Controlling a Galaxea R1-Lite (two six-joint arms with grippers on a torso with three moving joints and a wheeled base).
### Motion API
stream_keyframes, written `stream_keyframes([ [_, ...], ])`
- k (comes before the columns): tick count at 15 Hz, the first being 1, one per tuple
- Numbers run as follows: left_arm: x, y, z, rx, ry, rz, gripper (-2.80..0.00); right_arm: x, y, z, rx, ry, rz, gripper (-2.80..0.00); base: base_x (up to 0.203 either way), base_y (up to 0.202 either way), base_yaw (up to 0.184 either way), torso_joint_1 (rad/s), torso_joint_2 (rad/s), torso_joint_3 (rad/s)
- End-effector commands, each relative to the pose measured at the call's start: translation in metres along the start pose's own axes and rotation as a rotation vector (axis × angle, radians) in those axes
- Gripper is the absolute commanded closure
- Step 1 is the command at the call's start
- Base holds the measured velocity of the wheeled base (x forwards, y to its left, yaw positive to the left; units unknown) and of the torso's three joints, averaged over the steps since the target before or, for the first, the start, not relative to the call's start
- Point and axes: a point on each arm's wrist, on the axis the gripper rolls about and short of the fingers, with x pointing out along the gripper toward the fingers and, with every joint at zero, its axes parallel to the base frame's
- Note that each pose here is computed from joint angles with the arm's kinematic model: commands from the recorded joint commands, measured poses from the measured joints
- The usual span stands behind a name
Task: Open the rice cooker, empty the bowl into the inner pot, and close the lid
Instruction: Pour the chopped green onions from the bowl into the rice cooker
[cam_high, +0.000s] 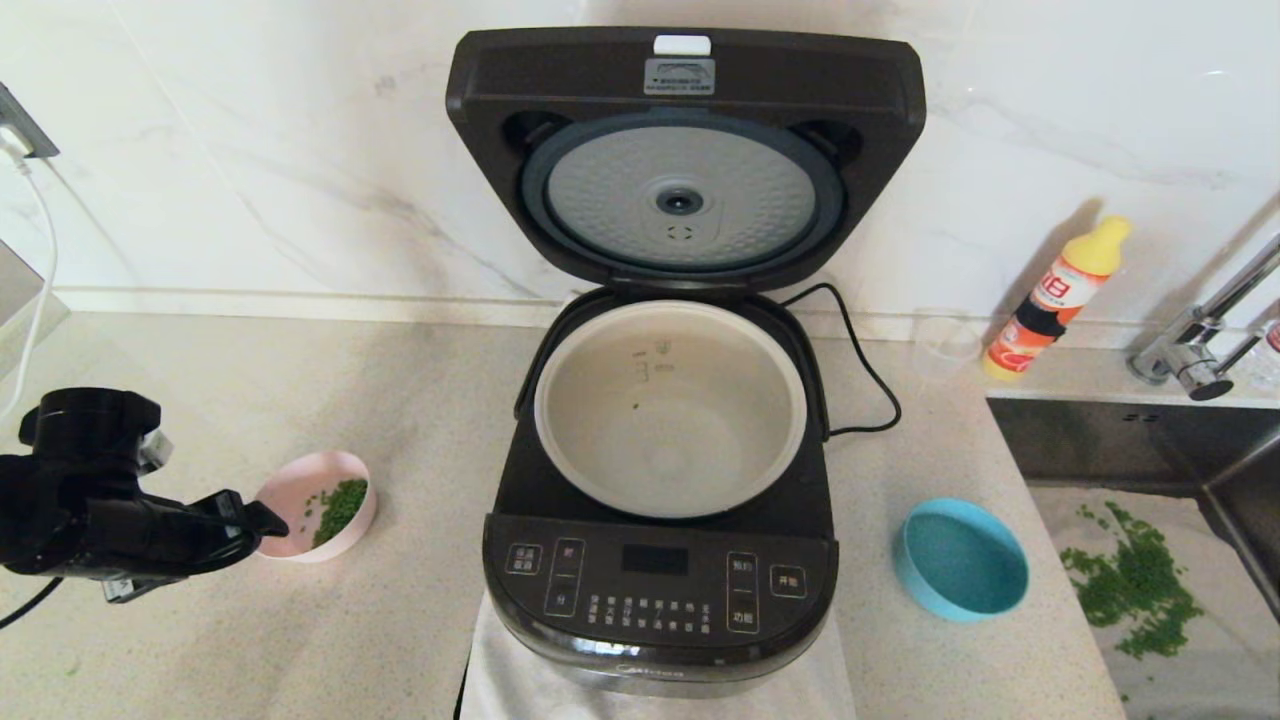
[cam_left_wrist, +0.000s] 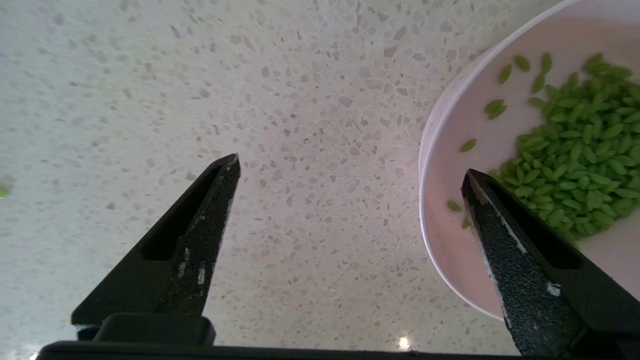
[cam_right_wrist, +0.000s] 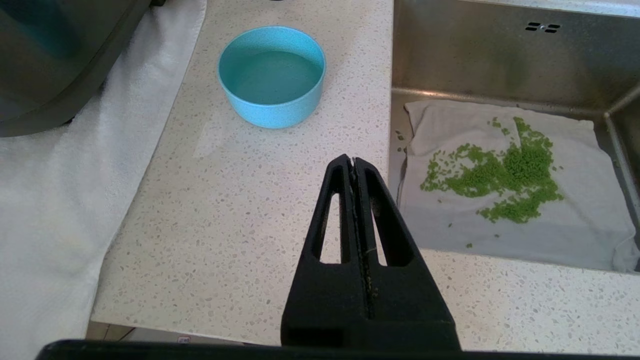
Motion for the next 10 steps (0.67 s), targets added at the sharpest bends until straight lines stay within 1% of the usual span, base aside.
stream_keyframes([
  [1,0.006,0.000,-0.001,-0.006,0.017,-0.002,-2.80,0.000,0.000,0.000,0.000,0.001,0.000,0.00,0.000,0.000,0.000,0.000,0.00,0.000],
  [5,0.017,0.001,-0.003,-0.011,0.045,0.004,-2.80,0.000,0.000,0.000,0.000,0.001,0.000,0.00,0.000,0.000,0.000,0.000,0.00,0.000],
  [6,0.018,0.001,-0.002,-0.017,0.038,0.003,0.00,0.000,0.000,0.000,0.000,0.001,0.000,0.00,0.000,0.000,0.000,0.000,0.00,0.000],
  [8,0.020,0.000,0.000,-0.039,0.014,-0.002,0.00,0.000,0.000,0.000,0.000,0.001,0.000,0.00,0.000,0.000,0.000,0.000,0.00,0.000],
  [10,0.018,0.000,0.001,-0.044,0.011,-0.022,0.00,0.000,0.000,0.000,0.000,0.001,0.000,0.00,0.000,0.000,0.000,0.000,0.00,0.000],
])
